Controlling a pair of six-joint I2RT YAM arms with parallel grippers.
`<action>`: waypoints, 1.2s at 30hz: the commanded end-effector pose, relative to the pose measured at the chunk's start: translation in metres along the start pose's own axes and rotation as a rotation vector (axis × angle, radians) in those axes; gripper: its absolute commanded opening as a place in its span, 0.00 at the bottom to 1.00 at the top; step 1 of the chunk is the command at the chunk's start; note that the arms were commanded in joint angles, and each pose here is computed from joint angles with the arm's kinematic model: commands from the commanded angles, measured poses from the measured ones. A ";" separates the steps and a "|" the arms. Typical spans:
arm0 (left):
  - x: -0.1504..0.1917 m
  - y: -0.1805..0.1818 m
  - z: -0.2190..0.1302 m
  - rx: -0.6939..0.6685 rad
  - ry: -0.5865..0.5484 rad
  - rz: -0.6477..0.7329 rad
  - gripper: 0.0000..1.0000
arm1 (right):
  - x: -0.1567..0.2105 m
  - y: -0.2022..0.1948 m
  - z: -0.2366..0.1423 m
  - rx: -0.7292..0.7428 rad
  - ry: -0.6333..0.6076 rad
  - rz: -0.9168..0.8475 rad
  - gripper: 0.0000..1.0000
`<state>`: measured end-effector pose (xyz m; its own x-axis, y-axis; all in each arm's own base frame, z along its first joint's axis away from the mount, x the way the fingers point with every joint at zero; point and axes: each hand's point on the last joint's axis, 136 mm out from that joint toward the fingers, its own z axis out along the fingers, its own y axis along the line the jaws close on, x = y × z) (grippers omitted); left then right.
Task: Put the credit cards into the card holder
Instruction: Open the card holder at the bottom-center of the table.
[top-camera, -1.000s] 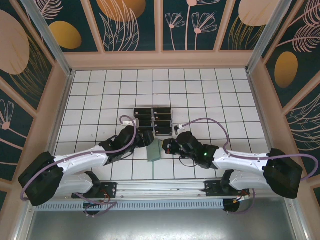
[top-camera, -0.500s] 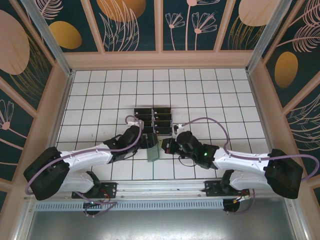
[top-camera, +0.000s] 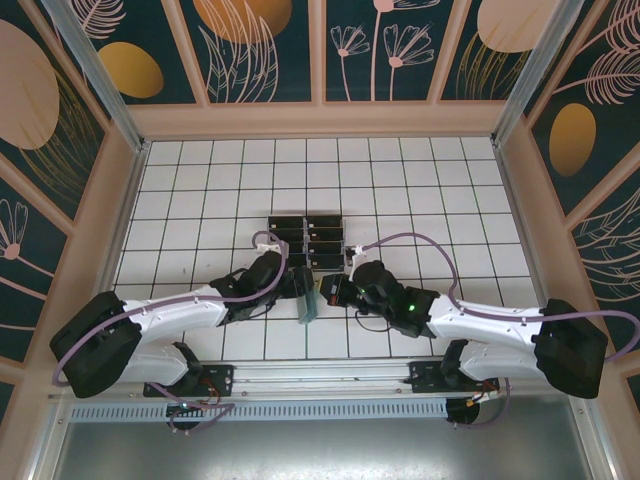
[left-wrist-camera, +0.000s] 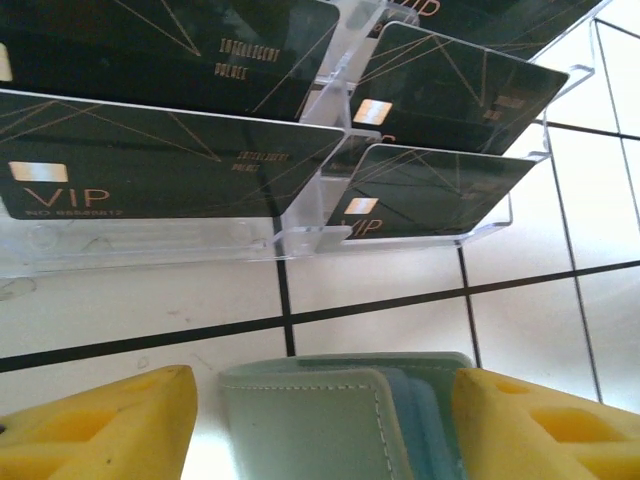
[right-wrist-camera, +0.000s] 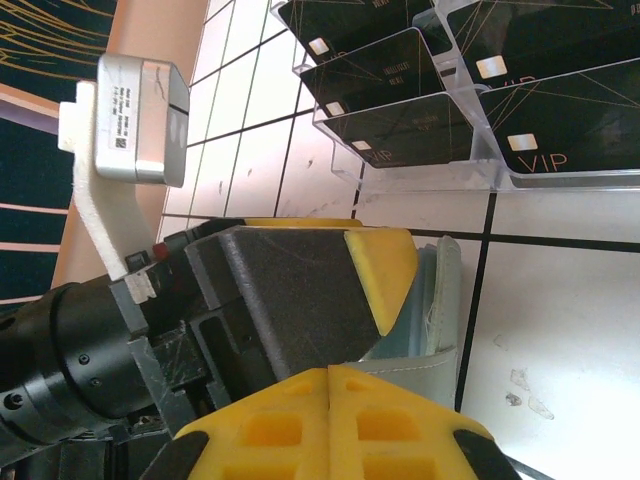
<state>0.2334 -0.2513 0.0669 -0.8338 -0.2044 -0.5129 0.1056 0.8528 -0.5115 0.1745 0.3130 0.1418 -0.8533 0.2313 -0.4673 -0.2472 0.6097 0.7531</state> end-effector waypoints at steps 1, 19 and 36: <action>0.007 0.014 -0.003 -0.044 0.006 0.008 0.62 | -0.009 0.012 -0.006 -0.031 -0.041 -0.001 0.00; 0.017 0.055 -0.017 -0.145 -0.038 -0.010 0.52 | 0.010 -0.061 -0.014 0.120 -0.074 0.077 0.00; 0.019 0.087 -0.011 -0.325 -0.036 0.081 0.45 | 0.020 -0.120 -0.019 0.242 -0.076 0.130 0.04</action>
<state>0.2181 -0.1820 0.0182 -0.8170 -0.1764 -0.5490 -0.0144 0.9580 -0.2863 0.1746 0.2322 0.0485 -0.8419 0.3519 -0.4091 -0.0205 0.7367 0.6759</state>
